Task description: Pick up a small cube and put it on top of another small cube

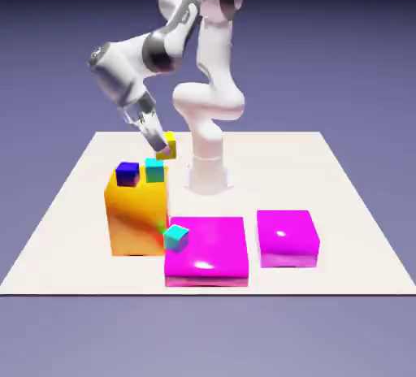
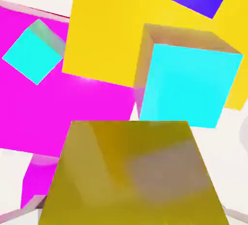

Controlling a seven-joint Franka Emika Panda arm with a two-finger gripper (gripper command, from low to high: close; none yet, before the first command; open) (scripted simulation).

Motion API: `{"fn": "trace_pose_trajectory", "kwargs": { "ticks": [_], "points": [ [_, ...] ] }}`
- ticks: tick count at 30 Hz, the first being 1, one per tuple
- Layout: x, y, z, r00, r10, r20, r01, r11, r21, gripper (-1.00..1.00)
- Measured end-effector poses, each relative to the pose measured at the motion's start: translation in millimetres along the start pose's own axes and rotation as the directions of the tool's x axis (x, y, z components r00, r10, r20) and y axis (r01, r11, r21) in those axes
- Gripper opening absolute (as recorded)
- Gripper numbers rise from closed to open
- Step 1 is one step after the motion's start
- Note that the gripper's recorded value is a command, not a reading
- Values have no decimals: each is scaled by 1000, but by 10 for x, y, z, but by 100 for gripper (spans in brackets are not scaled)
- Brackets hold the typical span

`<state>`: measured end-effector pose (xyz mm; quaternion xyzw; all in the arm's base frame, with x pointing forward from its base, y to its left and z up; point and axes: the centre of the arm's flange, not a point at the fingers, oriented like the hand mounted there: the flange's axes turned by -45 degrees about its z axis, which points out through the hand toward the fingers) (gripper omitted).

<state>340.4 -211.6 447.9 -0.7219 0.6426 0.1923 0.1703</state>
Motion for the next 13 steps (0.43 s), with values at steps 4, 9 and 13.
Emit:
{"fn": "trace_pose_trajectory", "kwargs": {
  "ticks": [4, 9, 13],
  "points": [
    [112, 81, 218, 1000, 8, -8, -8, 1000, 9, -100],
    [164, 96, 590, 1000, 9, -10, -9, 1000, 6, 100],
    [73, 93, -16, 1000, 8, -10, -8, 1000, 7, 100]
  ]
}}
